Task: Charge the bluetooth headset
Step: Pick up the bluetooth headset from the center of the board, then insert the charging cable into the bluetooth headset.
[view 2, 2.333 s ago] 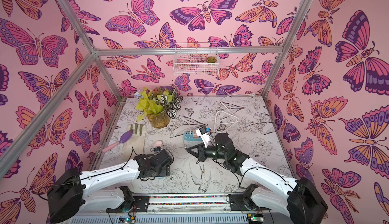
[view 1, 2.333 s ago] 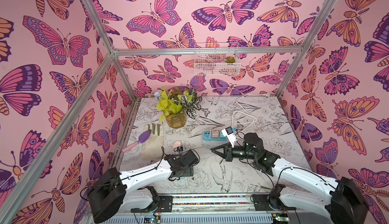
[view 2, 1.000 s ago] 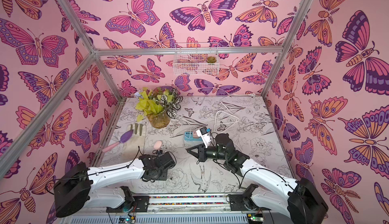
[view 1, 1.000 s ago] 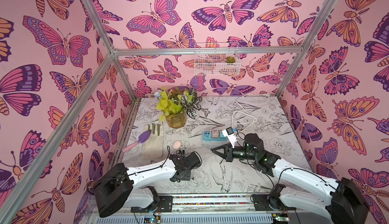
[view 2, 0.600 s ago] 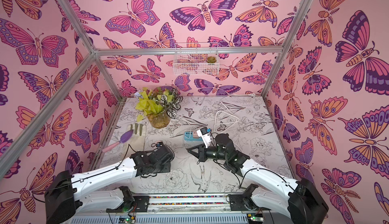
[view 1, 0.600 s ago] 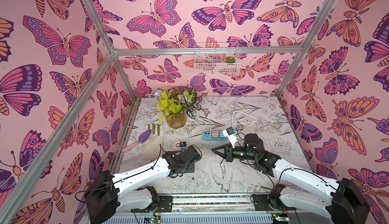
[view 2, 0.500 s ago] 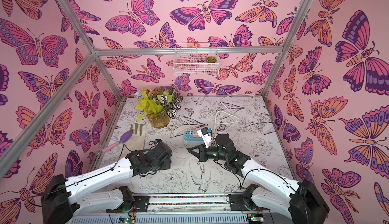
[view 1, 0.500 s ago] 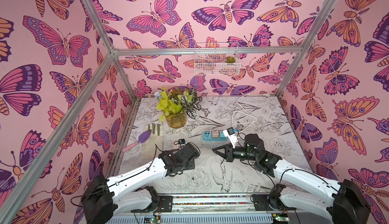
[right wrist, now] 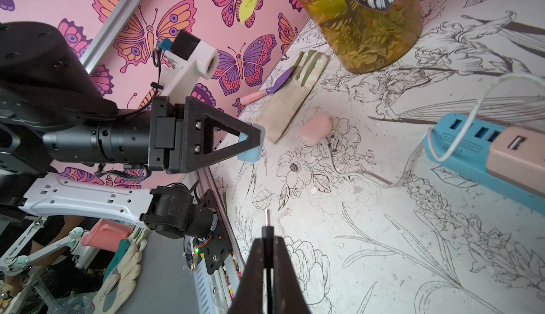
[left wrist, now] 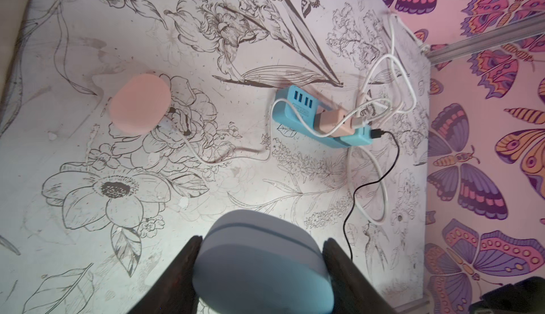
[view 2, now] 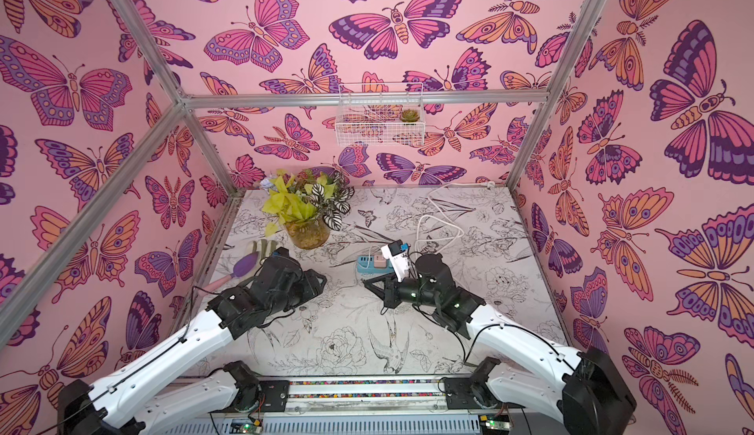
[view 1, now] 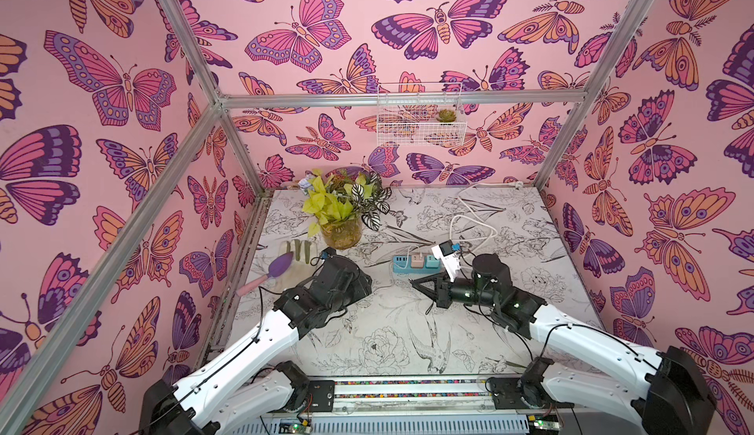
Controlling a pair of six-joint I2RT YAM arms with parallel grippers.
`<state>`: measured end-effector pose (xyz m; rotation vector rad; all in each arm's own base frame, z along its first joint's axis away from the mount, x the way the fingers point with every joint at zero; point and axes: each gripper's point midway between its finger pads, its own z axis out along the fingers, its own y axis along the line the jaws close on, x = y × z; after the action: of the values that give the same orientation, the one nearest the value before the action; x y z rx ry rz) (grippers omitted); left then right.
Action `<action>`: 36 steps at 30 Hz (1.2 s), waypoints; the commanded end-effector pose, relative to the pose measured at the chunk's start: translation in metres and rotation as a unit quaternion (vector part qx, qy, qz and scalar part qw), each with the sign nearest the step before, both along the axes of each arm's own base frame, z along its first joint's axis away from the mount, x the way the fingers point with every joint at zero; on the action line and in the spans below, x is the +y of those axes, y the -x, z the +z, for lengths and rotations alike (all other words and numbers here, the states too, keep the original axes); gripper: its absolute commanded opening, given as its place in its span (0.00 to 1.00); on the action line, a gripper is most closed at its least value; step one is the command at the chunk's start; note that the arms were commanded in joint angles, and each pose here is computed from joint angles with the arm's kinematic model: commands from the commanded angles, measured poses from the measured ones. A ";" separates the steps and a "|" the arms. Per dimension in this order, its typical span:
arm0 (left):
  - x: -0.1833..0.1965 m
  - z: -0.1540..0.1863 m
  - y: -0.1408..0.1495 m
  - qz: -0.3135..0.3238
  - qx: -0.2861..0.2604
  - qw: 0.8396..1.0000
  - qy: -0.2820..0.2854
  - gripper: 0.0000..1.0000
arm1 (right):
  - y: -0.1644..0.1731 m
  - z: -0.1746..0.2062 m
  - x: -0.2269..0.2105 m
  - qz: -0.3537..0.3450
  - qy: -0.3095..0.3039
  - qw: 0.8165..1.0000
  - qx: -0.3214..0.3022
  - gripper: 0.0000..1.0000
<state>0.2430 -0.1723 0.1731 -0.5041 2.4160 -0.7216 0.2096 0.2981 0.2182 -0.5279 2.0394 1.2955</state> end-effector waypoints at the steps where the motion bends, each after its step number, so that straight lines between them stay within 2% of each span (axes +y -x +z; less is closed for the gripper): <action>1: -0.011 0.019 -0.011 0.015 -0.007 0.997 0.069 0.21 | -0.009 0.012 0.001 -0.004 0.012 0.999 -0.029 0.00; 7: -0.020 0.038 -0.022 0.037 -0.012 0.989 0.141 0.21 | -0.013 0.021 0.006 0.005 0.019 0.998 -0.055 0.00; 17: -0.045 0.062 -0.029 0.036 -0.002 0.966 0.254 0.20 | -0.013 0.026 0.021 0.007 0.037 0.993 -0.111 0.00; 30: -0.063 0.066 -0.025 0.032 0.027 0.944 0.327 0.19 | -0.016 0.029 0.034 -0.021 0.030 0.986 -0.165 0.00; 36: -0.064 0.065 -0.025 0.040 0.036 0.938 0.343 0.19 | -0.015 0.027 0.040 -0.030 0.051 0.978 -0.200 0.00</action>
<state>0.2688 -0.2322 0.2369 -0.8854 2.1572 -1.4851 0.2194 0.3366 0.2403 -0.7054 1.8281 1.0302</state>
